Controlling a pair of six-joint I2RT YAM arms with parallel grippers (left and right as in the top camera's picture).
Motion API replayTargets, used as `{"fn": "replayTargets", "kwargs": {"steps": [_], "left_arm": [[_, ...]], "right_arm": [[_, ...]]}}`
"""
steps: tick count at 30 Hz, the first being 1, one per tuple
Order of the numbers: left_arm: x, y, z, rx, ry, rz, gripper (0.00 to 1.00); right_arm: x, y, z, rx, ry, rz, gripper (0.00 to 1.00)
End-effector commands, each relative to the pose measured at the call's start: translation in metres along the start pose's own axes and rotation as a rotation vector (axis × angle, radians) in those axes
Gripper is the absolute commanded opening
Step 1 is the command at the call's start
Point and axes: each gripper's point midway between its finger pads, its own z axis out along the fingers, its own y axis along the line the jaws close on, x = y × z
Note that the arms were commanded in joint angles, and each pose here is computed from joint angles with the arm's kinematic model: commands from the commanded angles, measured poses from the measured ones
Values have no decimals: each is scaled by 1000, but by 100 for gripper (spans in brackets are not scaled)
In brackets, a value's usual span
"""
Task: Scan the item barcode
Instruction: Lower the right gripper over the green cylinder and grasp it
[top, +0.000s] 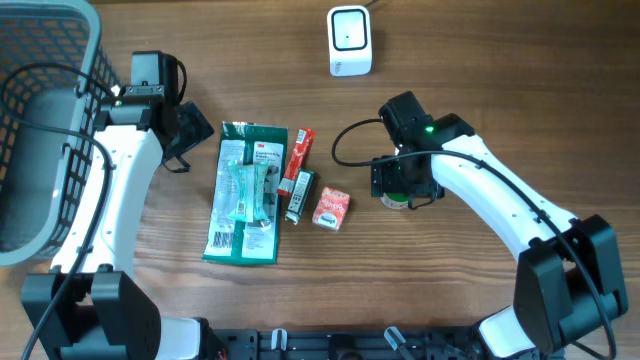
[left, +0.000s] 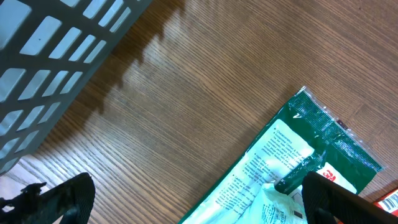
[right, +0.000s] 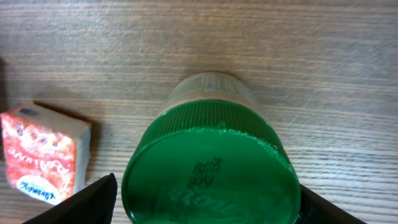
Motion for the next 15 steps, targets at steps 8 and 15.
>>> {"fn": "replayTargets", "kwargs": {"steps": [8, 15], "left_arm": [[2, 6, 5, -28, 4, -20, 100], [2, 6, 5, -28, 4, -20, 100]], "right_arm": [[-22, 11, 1, -29, -84, -87, 67], [-44, 14, -3, -9, -183, -263, 74]]}}
